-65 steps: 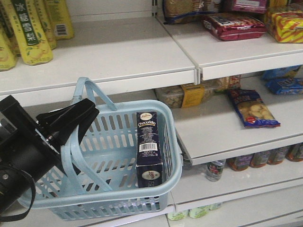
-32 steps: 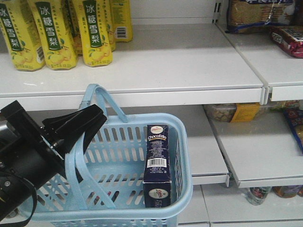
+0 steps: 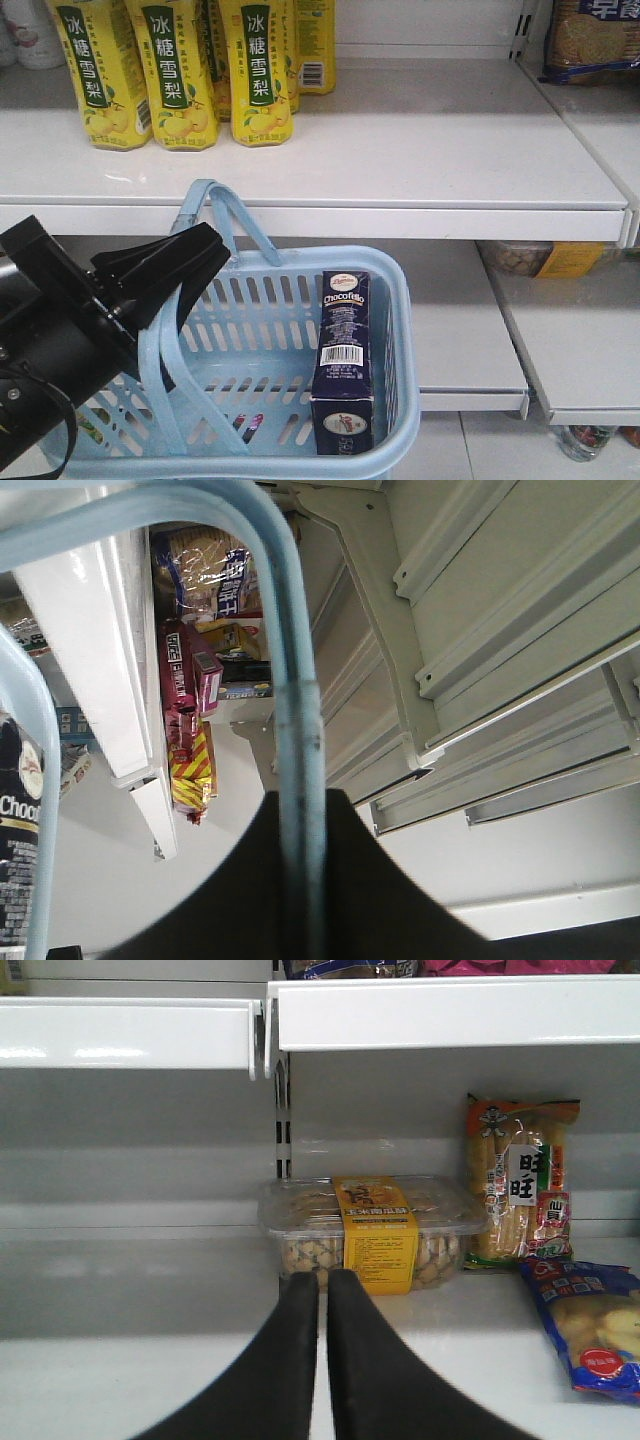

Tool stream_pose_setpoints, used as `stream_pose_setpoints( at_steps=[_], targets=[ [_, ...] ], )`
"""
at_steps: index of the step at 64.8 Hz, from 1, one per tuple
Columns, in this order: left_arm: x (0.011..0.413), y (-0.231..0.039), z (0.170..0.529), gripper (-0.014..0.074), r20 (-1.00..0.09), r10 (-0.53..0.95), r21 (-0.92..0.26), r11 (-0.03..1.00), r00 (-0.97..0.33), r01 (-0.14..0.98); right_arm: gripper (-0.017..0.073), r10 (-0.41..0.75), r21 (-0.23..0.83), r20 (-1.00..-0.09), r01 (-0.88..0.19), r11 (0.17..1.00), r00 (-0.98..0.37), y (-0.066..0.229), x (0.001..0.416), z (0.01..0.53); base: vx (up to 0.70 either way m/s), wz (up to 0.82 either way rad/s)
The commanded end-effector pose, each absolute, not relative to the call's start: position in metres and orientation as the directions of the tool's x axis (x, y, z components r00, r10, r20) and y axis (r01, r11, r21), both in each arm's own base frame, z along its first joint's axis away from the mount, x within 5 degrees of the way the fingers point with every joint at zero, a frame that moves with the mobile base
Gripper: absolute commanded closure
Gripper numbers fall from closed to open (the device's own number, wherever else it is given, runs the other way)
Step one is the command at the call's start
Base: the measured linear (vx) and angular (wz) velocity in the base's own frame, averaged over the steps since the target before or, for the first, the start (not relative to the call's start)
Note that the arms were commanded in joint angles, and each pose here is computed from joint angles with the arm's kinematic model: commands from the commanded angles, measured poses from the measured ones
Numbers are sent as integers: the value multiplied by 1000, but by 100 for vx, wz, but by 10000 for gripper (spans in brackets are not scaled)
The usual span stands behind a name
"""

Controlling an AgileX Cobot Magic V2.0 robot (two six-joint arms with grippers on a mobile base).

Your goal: Left arm holds basket, right arm returns cookies

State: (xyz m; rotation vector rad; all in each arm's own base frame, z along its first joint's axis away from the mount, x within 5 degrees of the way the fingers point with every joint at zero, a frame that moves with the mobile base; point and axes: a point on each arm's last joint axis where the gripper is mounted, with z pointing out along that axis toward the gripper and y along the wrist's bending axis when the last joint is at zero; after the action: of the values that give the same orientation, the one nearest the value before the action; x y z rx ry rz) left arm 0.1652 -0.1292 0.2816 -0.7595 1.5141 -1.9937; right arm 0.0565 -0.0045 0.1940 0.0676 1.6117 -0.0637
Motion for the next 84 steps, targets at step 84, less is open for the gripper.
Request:
stream_pose_setpoints(
  at_steps=[84],
  targets=[
    [168, -121, 305, 596, 150, -718, -914, -363, -679, 182, 565, -13, -11, -1000, 88, 996, 19, -5, 56, 195, 0, 2]
  ],
)
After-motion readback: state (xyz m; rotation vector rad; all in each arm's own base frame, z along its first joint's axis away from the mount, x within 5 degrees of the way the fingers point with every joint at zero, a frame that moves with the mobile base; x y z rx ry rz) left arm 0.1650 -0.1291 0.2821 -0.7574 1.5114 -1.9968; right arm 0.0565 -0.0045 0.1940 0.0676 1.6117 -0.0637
